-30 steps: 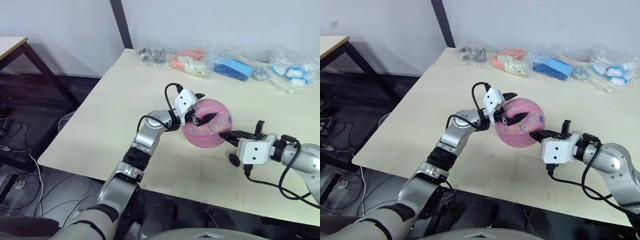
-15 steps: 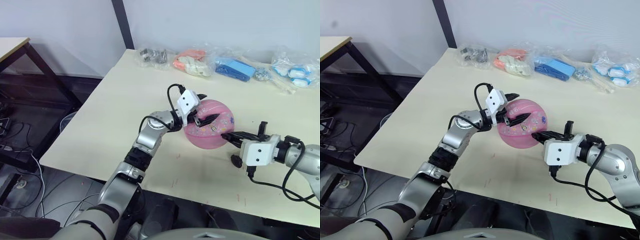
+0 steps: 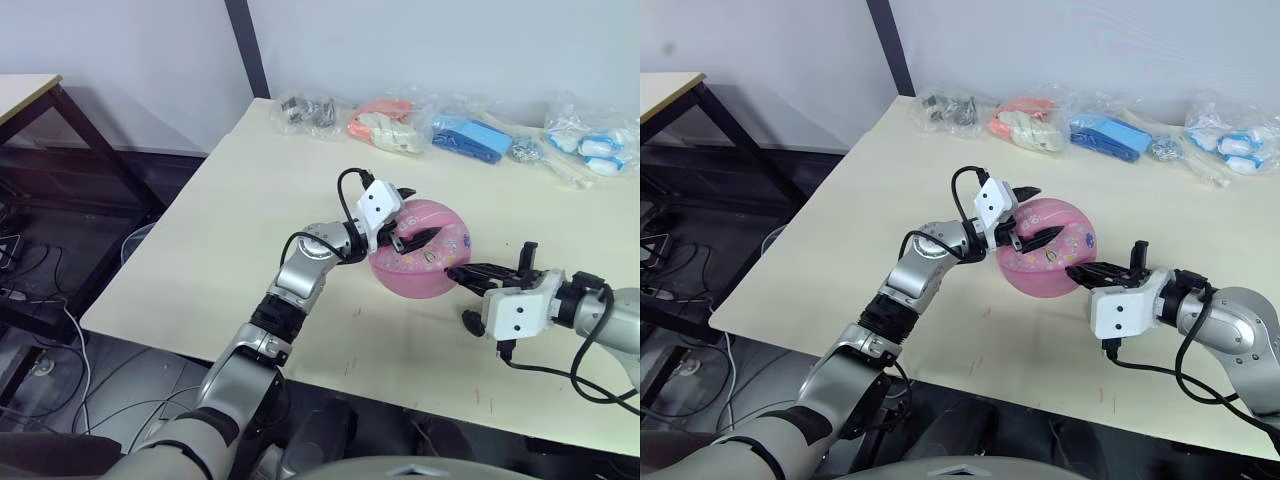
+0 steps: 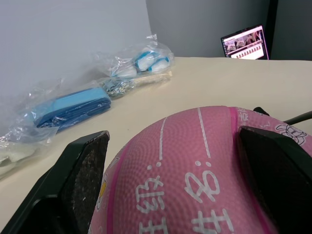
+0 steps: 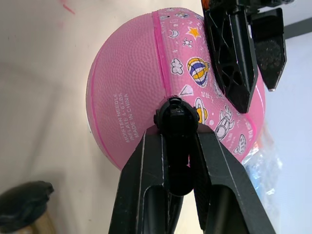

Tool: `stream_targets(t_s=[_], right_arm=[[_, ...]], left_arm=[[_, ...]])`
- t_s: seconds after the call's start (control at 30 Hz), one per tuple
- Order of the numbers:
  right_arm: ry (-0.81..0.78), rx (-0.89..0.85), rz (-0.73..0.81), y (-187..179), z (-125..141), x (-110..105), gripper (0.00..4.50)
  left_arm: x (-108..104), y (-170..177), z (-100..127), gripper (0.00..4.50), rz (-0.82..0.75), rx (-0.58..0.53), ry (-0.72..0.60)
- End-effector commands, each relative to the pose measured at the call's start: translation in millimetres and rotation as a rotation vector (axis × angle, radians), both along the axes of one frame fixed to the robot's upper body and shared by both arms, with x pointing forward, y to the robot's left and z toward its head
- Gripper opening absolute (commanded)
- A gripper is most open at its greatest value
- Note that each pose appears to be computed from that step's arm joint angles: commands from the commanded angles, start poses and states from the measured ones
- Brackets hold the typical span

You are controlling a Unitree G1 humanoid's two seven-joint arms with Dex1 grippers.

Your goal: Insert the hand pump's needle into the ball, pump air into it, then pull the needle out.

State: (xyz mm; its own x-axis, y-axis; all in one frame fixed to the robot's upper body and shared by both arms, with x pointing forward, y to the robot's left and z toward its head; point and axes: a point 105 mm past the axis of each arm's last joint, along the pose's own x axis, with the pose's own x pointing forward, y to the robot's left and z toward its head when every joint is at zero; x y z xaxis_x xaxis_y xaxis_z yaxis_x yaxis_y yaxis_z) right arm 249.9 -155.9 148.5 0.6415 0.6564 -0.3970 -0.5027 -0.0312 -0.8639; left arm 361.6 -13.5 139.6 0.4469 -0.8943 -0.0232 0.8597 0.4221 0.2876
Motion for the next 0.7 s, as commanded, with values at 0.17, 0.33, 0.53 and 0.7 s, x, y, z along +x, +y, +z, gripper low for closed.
stream_targets(t_s=[0.17,0.33,0.53,0.7], right_arm=[[-0.193,0.043,0.146,18,48,-24,0.09],[-0.184,0.064,0.149,17,51,-27,0.09],[-0.140,0.175,0.073,11,52,-22,0.09],[-0.106,0.321,-0.076,-4,52,-8,0.09]], left_arm=[[-8,88,-161,4.50,0.300,0.429,0.450],[-8,86,-162,4.50,0.294,0.428,0.449],[-9,81,-160,4.50,0.273,0.398,0.451],[-11,76,-155,4.50,0.248,0.368,0.442]])
